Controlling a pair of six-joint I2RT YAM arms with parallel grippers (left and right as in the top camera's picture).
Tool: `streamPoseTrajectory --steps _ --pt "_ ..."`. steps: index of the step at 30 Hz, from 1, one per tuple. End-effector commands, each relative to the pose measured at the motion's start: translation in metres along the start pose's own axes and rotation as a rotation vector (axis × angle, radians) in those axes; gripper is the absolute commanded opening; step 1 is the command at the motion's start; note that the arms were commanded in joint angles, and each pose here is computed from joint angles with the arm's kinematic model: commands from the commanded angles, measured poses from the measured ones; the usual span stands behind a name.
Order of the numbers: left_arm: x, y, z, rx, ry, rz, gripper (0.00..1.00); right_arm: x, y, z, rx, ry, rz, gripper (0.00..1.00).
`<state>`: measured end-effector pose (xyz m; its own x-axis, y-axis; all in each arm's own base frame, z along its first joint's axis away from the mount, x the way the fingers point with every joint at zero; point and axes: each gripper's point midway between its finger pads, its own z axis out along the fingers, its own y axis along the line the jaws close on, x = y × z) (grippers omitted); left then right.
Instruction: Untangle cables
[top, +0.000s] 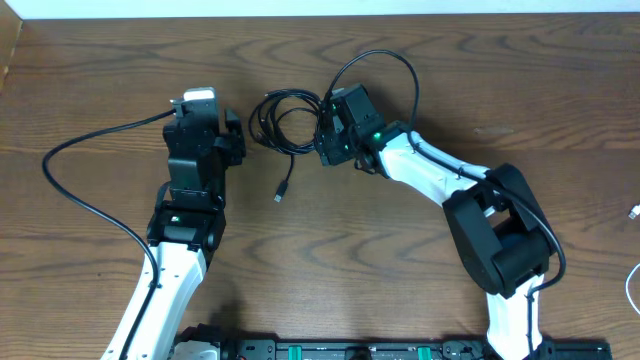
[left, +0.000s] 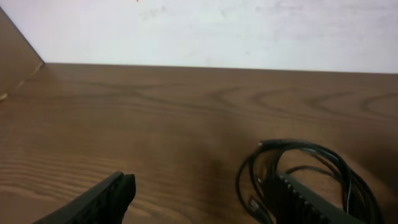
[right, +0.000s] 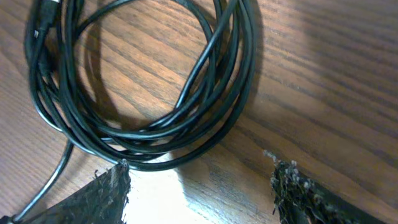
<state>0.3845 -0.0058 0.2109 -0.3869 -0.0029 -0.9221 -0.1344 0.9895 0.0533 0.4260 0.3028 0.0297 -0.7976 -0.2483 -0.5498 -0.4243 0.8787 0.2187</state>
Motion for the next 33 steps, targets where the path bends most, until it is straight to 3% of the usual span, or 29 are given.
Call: streamPoseTrajectory --steps 1,9,17,23,33 --pt "-0.005 -0.006 -0.002 0.032 0.0 -0.016 0.71 0.007 -0.001 0.012 -0.007 0.017 0.032 0.7" --pt "-0.002 -0.02 -0.003 0.116 0.011 -0.031 0.71 -0.011 0.003 0.015 -0.028 -0.061 0.043 0.64" --pt "-0.001 -0.022 -0.003 0.126 0.018 -0.028 0.68 -0.035 0.009 0.012 -0.058 -0.156 0.093 0.67" --pt "-0.001 -0.022 -0.003 0.126 0.018 -0.028 0.69 -0.054 0.008 0.009 -0.057 -0.238 0.161 0.59" --pt "-0.001 -0.022 -0.003 0.126 0.018 -0.028 0.69 -0.026 -0.004 0.04 -0.03 -0.167 0.224 0.63"
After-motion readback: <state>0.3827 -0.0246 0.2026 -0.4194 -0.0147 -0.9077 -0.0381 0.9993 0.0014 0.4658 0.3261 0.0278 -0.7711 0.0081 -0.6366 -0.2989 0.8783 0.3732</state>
